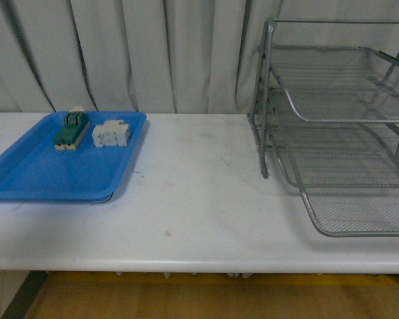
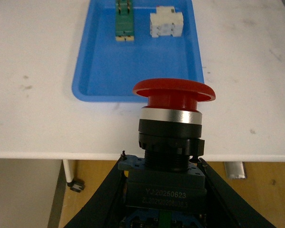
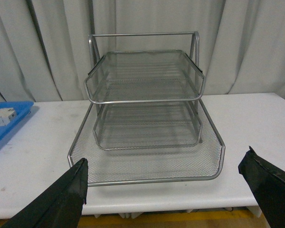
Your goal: Place button on rack with both arms
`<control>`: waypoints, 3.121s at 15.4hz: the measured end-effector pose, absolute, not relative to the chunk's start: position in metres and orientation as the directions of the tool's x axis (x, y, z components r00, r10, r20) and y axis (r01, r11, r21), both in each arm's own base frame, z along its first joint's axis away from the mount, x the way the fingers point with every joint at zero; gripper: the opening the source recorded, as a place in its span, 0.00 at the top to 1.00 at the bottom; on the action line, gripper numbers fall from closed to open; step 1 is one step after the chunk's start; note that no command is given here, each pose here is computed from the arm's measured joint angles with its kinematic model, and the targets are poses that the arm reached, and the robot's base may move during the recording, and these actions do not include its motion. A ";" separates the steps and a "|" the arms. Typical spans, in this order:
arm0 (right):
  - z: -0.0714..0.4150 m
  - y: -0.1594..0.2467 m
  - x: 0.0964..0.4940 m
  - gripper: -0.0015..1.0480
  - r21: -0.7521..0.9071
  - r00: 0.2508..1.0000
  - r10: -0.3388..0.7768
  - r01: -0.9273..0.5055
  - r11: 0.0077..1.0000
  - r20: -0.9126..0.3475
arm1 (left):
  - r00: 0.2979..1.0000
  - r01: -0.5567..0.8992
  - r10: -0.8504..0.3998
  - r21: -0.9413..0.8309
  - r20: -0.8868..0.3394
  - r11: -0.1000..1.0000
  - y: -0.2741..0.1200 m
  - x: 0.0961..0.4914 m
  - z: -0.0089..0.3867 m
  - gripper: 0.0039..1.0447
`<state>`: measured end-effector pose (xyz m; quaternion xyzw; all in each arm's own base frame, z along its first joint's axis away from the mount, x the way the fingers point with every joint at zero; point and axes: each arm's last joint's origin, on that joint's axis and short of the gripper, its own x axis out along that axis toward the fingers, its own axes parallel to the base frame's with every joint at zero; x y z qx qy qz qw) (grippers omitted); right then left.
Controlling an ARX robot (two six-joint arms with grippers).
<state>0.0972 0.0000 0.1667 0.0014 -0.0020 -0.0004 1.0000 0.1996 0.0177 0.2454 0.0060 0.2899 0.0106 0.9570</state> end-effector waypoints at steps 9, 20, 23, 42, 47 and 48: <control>0.167 0.000 0.097 0.06 0.002 1.000 -0.001 0.001 1.000 0.004 | 0.855 -0.048 0.059 0.035 -0.515 0.998 0.016 0.162 0.259 0.66; 0.167 0.000 0.097 0.06 0.002 1.000 0.000 0.000 1.000 0.004 | 0.855 -0.049 0.061 0.036 -0.516 0.998 0.016 0.162 0.259 0.66; 0.167 0.000 0.097 0.06 0.002 1.000 -0.001 0.001 1.000 0.004 | 0.855 -0.052 0.063 0.037 -0.514 0.998 0.016 0.161 0.259 0.66; 0.167 0.000 0.097 0.06 0.002 1.000 -0.003 0.003 1.000 0.004 | 0.663 0.562 -0.340 0.144 -0.667 0.814 -0.177 0.361 0.143 0.66; 0.167 0.000 0.097 0.06 0.002 1.000 -0.003 0.003 1.000 0.004 | 0.675 0.545 -0.364 0.101 -0.642 0.832 -0.168 0.347 0.150 0.20; 0.167 0.000 0.097 0.06 0.002 1.000 -0.003 0.003 1.000 0.004 | 0.697 0.541 -0.391 0.083 -0.601 0.837 -0.160 0.336 0.160 0.09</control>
